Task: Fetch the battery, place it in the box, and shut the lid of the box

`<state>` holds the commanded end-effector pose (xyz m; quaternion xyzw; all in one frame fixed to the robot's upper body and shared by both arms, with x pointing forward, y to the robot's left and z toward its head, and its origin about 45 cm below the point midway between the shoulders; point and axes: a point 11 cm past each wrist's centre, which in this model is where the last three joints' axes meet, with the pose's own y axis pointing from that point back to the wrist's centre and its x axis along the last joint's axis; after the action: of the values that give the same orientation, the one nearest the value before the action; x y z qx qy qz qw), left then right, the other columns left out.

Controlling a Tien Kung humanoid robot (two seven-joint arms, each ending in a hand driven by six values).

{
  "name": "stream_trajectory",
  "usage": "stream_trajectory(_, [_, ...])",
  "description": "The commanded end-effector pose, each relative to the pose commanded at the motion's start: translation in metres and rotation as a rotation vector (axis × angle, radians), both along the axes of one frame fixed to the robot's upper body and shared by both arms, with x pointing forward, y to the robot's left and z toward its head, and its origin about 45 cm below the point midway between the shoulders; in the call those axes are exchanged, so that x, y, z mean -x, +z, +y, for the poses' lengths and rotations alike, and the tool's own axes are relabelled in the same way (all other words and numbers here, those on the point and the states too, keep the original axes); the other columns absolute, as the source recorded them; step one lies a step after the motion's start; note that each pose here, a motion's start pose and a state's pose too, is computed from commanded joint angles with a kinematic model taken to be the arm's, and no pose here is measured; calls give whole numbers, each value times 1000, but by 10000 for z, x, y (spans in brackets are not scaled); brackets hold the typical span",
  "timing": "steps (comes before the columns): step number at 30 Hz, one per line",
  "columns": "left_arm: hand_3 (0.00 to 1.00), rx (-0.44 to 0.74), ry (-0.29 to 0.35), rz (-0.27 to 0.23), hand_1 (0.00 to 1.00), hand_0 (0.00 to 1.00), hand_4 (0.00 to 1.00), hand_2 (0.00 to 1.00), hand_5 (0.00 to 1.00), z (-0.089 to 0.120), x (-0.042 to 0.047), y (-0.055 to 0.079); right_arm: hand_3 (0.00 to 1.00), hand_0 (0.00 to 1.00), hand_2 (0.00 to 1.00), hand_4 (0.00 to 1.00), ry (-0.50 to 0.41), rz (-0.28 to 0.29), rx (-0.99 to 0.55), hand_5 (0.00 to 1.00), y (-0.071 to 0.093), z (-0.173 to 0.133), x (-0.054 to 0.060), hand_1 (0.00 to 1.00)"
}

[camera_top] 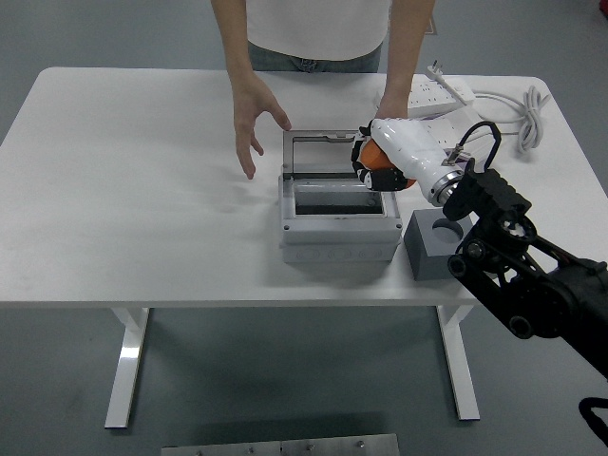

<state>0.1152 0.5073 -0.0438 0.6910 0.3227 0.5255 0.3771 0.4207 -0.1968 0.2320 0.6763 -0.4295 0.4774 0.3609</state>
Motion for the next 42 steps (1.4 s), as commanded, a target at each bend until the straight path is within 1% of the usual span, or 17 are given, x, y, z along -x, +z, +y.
stream_trajectory(5, [541, -1, -3, 1, 698, 632, 500, 573, 2, 1, -13, 6, 313, 182, 283, 137, 16, 12, -5, 2, -76, 129, 12, 223])
stream_trajectory(14, [541, 0, -10, -1, 698, 632, 500, 573, 2, -2, -57, 19, 315, 180, 282, 142, 12, 26, -22, 2, -184, 251, -13, 219])
stream_trajectory(21, [541, -1, -12, 6, 698, 632, 500, 573, 2, -1, -50, 19, 315, 178, 282, 145, 3, 35, -19, 2, -273, 283, -20, 219])
stream_trajectory(33, [541, -1, -18, 8, 698, 632, 500, 573, 2, -2, -64, 24, 316, 181, 283, 152, 6, 35, -41, 2, -330, 357, -14, 222])
stream_trajectory(42, [541, -3, -18, 10, 698, 632, 500, 573, 2, 6, -61, 28, 319, 182, 288, 162, 15, 82, -92, 2, -388, 344, -7, 223])
